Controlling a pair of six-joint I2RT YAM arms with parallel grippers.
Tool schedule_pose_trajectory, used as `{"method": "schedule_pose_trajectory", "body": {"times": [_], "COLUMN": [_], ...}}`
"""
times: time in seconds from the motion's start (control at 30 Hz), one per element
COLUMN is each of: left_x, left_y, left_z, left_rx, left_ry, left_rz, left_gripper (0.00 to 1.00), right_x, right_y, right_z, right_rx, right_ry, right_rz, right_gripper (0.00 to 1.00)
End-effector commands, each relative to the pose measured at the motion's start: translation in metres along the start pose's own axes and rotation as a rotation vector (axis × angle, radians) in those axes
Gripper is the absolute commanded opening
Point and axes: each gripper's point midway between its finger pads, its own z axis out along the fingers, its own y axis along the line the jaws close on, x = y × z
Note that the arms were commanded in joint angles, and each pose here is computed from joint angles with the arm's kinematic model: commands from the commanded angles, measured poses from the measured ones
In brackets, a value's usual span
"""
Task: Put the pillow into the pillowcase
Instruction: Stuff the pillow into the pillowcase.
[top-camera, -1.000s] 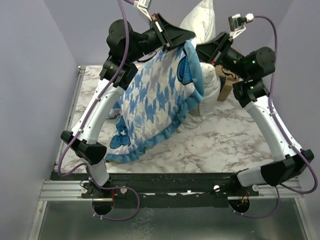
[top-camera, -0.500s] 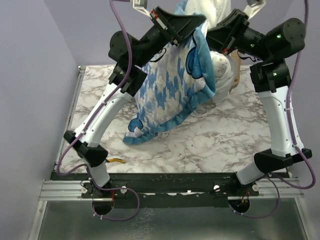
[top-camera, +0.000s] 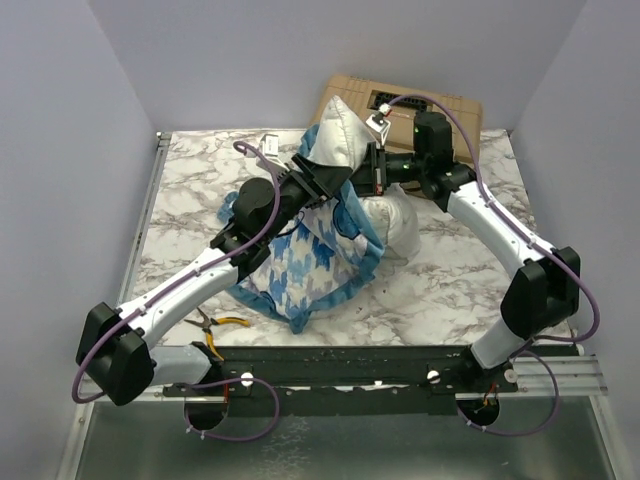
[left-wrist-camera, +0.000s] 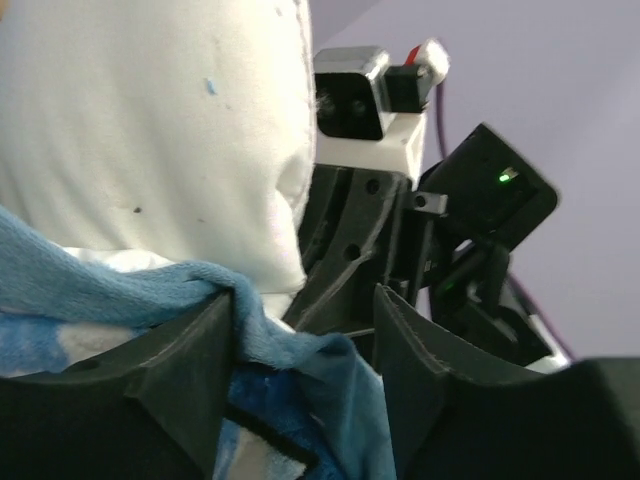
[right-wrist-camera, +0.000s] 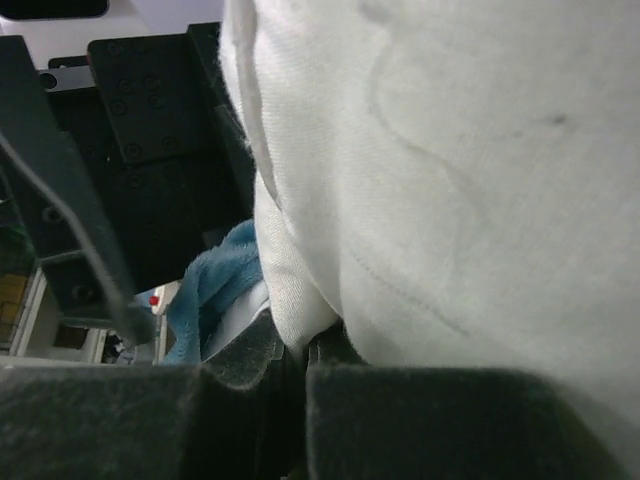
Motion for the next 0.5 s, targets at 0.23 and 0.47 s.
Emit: {"method": "schedule_pose_trajectory", "body": {"times": [0.23,0.47], "left_x": [0.028,0.044], "left_y": [0.035,0.060], "left_z": [-0.002,0.023], "left_rx": [-0.061,-0.148], "left_ry": [0.058,0.112], "left_rz": [-0.091,-0.108], "left_gripper": [0.86,0.82], "right_x": [0.007,0.026], "right_y": [0.072,0.093], "right_z": [0.004,0.014], "right_rx": [-0.160,-0.234], "right_ry": [0.002,0.070], "right_rz": [-0.297,-0.335], "right_gripper": [0.00,0.00]}}
